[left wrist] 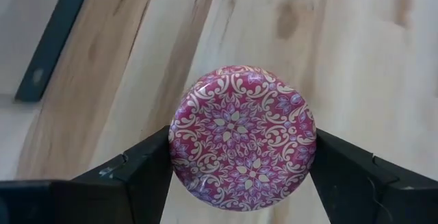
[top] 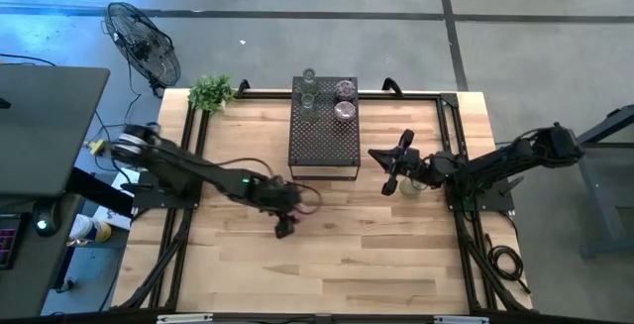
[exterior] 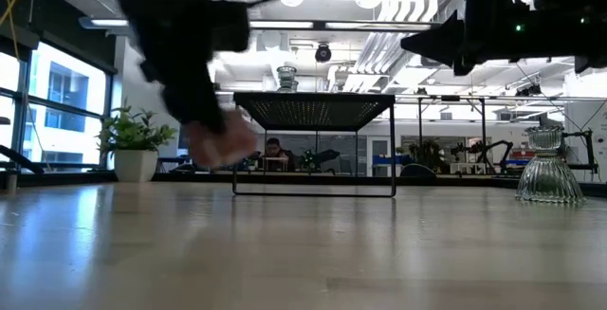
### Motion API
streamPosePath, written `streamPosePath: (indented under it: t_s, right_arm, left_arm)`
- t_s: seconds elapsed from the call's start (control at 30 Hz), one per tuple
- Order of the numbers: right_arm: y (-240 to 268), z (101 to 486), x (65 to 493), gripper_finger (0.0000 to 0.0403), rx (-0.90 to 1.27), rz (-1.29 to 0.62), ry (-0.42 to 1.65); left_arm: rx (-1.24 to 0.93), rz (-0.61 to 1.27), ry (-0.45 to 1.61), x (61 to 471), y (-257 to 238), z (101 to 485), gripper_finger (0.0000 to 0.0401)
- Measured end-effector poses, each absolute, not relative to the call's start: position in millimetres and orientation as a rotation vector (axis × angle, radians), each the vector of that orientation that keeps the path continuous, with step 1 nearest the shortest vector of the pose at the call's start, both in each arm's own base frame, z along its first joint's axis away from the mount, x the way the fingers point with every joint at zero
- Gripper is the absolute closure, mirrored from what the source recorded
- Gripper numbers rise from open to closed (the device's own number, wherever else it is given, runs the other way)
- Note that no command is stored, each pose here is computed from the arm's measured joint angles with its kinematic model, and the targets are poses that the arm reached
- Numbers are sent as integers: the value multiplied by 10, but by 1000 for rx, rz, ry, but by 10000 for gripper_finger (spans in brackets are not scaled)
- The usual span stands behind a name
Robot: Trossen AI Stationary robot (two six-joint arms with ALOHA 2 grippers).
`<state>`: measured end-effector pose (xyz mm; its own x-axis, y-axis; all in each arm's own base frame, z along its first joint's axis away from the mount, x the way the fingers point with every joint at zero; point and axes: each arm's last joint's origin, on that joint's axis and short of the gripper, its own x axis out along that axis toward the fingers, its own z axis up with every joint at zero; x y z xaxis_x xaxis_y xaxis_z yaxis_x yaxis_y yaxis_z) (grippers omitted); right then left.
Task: Stock candles and vases on shelf
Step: Put the pink scented candle on the shelf
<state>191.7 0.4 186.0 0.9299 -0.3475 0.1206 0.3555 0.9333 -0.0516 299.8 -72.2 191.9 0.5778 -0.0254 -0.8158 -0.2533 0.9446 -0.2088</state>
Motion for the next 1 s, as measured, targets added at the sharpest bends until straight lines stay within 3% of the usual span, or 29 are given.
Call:
streamPosePath:
  t_s: [0.4,0.63,1.0]
  right_arm:
    - [231,1949,2044,403,-132,-316,-23]
    - [277,1928,2032,403,-130,-330,-3]
    - [279,1925,2030,403,-129,-339,1]
  left_arm:
    - [-160,107,987,3889,-700,1897,117]
    - [-188,136,1032,3921,-526,1819,114]
    - [-184,71,1035,3925,-556,1824,63]
